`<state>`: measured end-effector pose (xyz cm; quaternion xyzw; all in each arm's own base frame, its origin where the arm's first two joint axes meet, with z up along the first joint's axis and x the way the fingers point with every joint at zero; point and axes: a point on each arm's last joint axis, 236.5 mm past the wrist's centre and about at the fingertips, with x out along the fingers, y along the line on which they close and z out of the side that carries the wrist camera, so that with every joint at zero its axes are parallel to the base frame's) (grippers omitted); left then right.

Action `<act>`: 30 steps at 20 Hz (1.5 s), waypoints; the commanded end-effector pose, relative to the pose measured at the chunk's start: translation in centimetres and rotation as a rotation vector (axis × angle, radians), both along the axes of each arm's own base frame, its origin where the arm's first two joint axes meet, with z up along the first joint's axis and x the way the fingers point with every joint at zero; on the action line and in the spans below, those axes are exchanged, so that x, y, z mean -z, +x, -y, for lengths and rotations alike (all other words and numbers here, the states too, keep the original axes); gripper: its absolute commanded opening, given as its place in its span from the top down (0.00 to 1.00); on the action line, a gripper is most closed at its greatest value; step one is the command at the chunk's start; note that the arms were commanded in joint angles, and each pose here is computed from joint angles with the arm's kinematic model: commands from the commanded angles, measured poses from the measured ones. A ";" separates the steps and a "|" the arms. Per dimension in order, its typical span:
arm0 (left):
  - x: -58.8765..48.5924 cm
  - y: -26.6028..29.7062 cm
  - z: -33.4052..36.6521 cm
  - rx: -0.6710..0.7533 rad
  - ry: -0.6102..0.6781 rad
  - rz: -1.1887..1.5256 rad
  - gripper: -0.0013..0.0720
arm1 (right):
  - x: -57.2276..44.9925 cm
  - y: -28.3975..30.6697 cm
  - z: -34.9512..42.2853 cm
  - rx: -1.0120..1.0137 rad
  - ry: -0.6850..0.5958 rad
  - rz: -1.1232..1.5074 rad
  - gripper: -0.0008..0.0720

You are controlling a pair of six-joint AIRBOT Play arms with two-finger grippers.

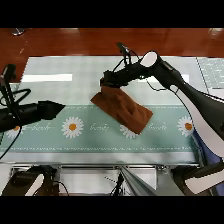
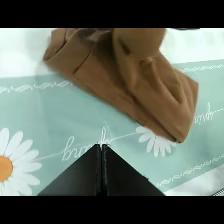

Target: Fold the shirts.

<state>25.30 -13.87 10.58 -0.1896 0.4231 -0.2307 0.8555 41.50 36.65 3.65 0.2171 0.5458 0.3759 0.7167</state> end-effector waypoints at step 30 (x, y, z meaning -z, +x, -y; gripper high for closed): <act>7.3 2.5 -0.5 -0.102 -0.033 -0.168 0.93 | 14.0 -14.1 20.8 0.671 -0.010 -0.456 0.13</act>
